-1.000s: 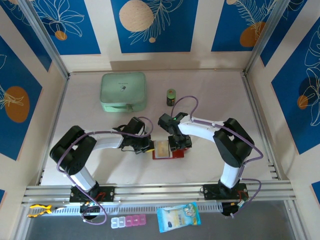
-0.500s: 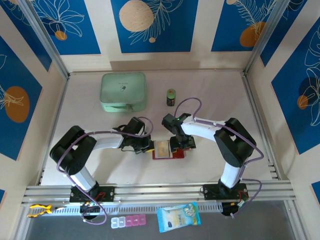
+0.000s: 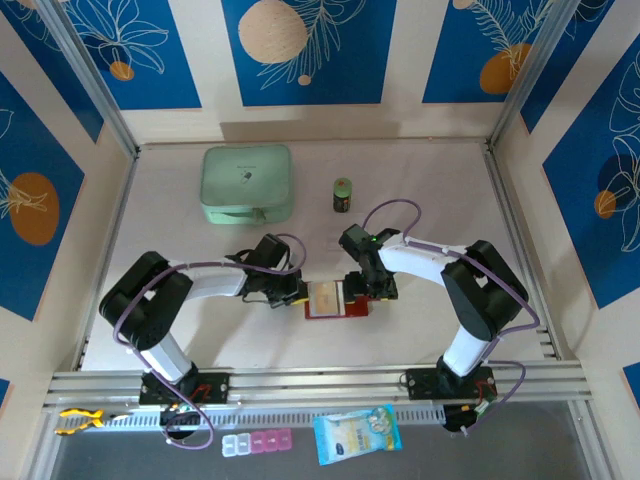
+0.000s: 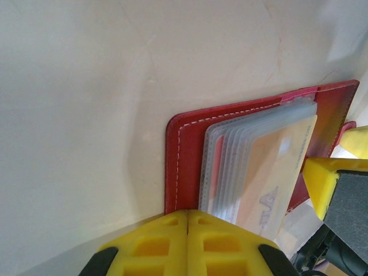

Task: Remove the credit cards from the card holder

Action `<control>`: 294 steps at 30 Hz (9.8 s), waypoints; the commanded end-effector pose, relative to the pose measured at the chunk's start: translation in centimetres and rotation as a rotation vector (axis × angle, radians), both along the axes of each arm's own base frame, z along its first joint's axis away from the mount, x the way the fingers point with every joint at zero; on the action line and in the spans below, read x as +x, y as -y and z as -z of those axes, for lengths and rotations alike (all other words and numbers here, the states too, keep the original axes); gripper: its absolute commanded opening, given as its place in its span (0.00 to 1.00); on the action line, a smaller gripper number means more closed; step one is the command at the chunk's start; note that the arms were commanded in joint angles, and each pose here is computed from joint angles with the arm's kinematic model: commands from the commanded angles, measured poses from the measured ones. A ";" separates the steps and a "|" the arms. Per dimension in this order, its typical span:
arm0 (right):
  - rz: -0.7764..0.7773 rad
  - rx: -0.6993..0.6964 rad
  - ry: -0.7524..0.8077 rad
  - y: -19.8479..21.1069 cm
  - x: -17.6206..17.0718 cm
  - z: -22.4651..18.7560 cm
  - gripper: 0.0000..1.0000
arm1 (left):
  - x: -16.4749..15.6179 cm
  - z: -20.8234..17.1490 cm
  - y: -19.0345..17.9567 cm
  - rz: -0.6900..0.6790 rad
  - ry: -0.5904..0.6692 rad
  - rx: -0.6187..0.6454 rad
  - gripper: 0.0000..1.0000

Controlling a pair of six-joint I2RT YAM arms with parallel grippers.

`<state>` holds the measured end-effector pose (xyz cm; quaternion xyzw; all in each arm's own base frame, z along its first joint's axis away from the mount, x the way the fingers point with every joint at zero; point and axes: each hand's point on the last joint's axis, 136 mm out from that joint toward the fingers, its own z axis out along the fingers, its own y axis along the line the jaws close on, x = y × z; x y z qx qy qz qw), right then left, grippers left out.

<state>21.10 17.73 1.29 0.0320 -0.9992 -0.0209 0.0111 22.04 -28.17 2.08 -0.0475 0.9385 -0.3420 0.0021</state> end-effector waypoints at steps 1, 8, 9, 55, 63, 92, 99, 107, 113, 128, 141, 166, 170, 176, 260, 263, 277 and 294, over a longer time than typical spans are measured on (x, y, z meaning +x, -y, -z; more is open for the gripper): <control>0.010 0.046 -0.076 -0.5 -1.5 3.0 0.81 | -0.7 -0.2 -1.1 0.012 -0.013 0.066 0.03; 0.017 0.054 -0.060 -0.3 -1.3 2.5 0.79 | 0.1 -3.4 -0.8 0.032 0.037 0.059 0.03; 0.015 0.052 -0.058 -0.2 -1.4 2.2 0.79 | 0.3 -3.8 -0.6 0.036 0.044 0.053 0.03; 0.046 0.595 -0.010 -8.9 0.2 -3.4 0.35 | -1.4 0.5 1.4 0.092 0.012 0.128 0.03; 0.046 0.571 -0.023 -8.8 0.3 -2.4 0.32 | -1.6 0.7 1.2 0.093 0.007 0.135 0.02; 0.028 0.466 0.008 -6.9 0.7 -1.6 0.28 | -1.9 0.2 0.8 0.076 0.007 0.130 0.02; 0.026 0.471 0.017 -6.7 0.7 -1.9 0.27 | -2.0 -0.2 1.0 0.076 0.011 0.116 0.03; 0.022 0.578 0.019 -7.8 0.6 -3.3 0.28 | -1.2 -1.6 1.3 0.077 0.051 0.117 0.06; 0.011 0.632 0.020 -8.4 0.4 -3.4 0.29 | -0.9 -1.8 1.0 0.078 0.070 0.139 0.09; 0.018 0.648 0.003 -8.8 0.4 -3.1 0.28 | -0.6 -2.2 0.8 0.081 0.090 0.148 0.04; 0.013 0.667 -0.015 -9.3 0.4 -2.8 0.26 | -1.4 -0.5 -0.1 0.084 0.053 0.191 0.00; -0.007 0.675 -0.028 -10.0 0.4 -2.6 0.16 | -1.5 -0.1 0.0 0.081 0.043 0.192 0.00; -0.009 0.679 -0.030 -10.2 0.4 -2.5 0.13 | -1.5 -0.1 -0.1 0.080 0.042 0.193 0.00; -0.010 0.677 -0.052 -10.4 0.3 -2.0 0.15 | -1.5 -0.1 -0.1 0.080 0.040 0.191 0.00; 0.062 0.796 -0.106 -8.4 0.7 -0.8 0.20 | -1.6 0.4 1.1 0.128 0.047 0.230 0.00; 0.060 0.809 -0.110 -8.6 0.7 -0.9 0.18 | -1.6 0.4 1.1 0.128 0.047 0.232 0.00; 0.051 0.815 -0.091 -8.5 0.9 -1.4 0.11 | -1.6 0.4 1.1 0.130 0.046 0.232 0.00; 0.074 0.750 -0.011 -4.6 1.3 -3.0 0.09 | -1.6 0.3 1.1 0.130 0.047 0.229 0.00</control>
